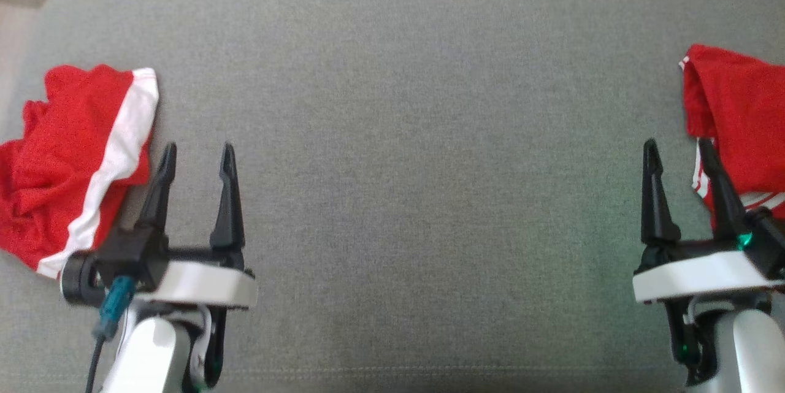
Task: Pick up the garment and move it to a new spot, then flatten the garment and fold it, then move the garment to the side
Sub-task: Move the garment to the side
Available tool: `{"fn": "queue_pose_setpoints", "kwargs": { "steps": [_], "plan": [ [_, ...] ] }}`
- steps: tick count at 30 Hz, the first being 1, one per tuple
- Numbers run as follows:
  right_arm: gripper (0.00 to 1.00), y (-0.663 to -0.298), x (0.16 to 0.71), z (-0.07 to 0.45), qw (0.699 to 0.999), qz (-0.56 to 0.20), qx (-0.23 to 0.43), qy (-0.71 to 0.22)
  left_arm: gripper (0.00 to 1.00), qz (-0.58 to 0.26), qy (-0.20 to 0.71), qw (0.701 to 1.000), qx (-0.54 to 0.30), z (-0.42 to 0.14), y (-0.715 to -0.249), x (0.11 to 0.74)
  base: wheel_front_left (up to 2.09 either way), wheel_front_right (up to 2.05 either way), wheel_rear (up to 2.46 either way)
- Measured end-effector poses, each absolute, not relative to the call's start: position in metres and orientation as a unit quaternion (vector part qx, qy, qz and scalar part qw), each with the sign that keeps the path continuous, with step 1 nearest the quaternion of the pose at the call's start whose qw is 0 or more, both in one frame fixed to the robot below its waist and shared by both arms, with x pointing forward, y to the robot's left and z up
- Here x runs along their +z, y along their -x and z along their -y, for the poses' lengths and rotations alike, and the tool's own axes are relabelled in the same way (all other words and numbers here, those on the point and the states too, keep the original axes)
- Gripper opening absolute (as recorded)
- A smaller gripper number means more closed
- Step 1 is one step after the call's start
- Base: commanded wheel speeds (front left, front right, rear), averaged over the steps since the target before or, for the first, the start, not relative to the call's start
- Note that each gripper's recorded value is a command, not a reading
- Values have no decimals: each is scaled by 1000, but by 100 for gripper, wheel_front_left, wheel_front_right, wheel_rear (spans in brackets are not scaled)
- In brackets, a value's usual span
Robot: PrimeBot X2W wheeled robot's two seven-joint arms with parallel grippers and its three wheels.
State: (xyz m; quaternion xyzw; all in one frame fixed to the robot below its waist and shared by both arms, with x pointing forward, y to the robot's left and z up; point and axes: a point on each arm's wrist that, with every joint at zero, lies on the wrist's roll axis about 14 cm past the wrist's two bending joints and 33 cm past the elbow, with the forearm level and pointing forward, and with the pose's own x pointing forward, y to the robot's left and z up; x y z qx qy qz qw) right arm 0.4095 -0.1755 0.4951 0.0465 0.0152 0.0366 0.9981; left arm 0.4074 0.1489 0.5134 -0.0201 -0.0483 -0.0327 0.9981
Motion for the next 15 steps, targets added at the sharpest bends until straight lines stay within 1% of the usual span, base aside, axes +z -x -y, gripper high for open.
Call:
{"fn": "queue_pose_setpoints", "kwargs": {
  "steps": [6,15],
  "plan": [
    [100,-393,500,176,998,-20,36,-50,100,33,19,999,-36,-150,-387,506,0,0,0],
    [100,-366,501,184,998,-28,24,-56,100,29,23,998,-45,-146,-376,505,0,0,0]
  ]
}}
